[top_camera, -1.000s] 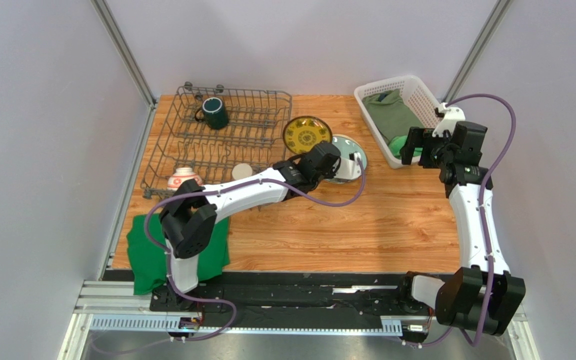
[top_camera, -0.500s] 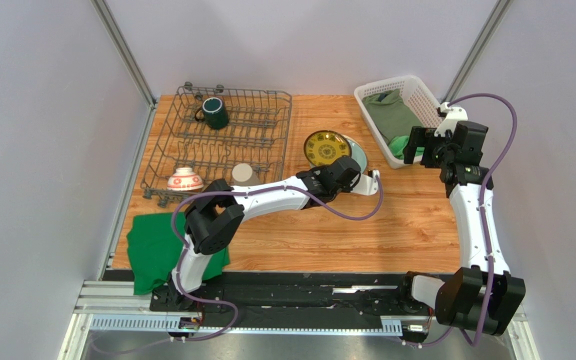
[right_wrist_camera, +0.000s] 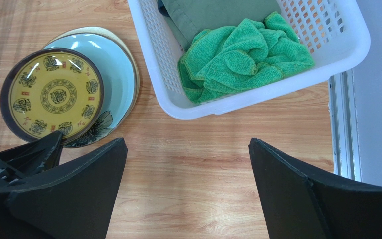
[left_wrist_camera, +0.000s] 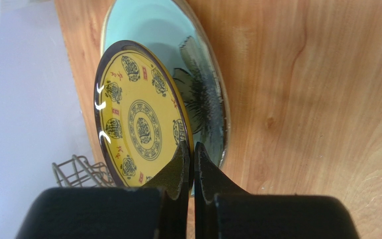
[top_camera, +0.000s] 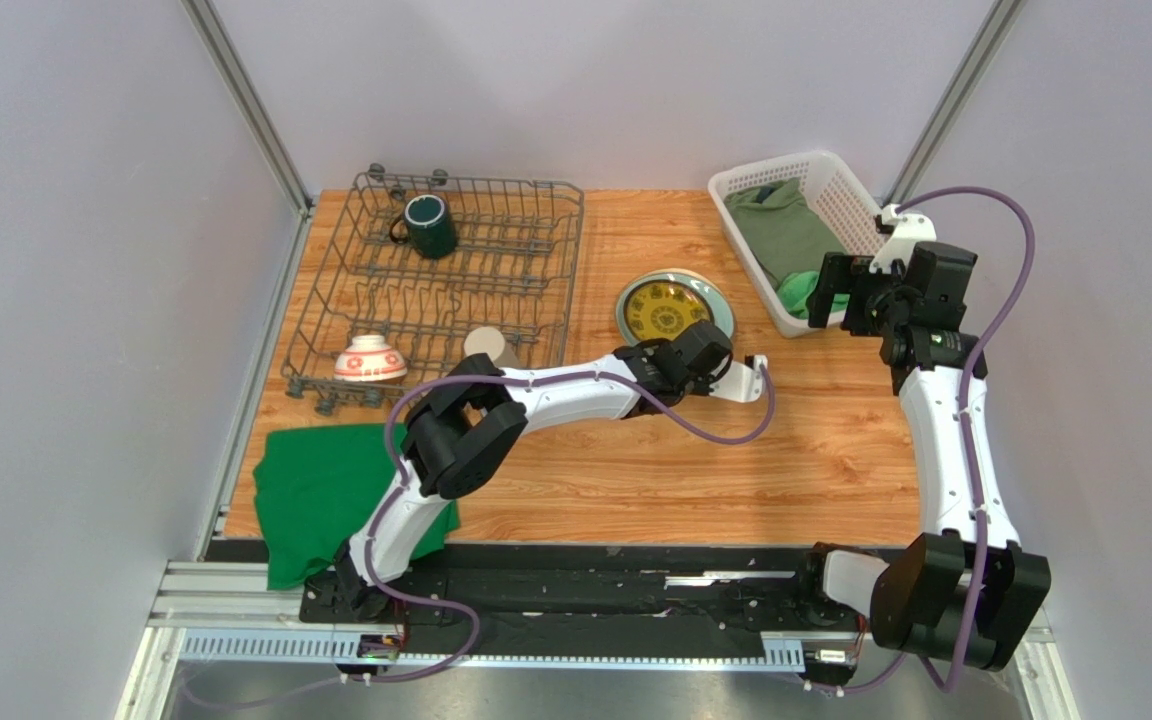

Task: Unload the mixed dishes from the dish rack
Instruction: Place the plate at the center of the board.

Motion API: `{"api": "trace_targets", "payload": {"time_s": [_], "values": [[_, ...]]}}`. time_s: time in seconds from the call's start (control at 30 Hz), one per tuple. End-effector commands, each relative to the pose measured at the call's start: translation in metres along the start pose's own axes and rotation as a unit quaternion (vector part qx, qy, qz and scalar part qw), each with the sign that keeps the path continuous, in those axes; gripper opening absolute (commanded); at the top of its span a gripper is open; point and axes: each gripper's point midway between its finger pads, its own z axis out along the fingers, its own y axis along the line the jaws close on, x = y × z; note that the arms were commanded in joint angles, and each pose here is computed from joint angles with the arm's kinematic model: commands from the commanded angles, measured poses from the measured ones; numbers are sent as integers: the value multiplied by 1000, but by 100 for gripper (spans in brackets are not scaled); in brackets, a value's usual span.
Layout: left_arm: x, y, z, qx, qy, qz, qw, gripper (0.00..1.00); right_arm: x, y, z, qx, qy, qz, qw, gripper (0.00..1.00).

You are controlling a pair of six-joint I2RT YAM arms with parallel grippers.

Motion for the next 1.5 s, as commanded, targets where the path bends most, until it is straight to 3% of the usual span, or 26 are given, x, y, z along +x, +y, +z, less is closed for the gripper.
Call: {"api": "trace_targets", "payload": {"time_s": [0.0,0.33,0.77,1.47], "values": [[-22,17,1,-20,-31,-2,999,0,-19,-1,-2,-1,-23,-1,1000,99],[-22,12,10,-15,-30,5,999,0,-18,0,-1,-4,-20,0,1000,99],[-20,12,16,-13,-26,8,1000,9,-18,0,-3,-7,-22,2,1000,99],[-9,22,19,-23,-13,-5,1000,36,-19,-1,-4,-7,-23,2,1000,99]]}}
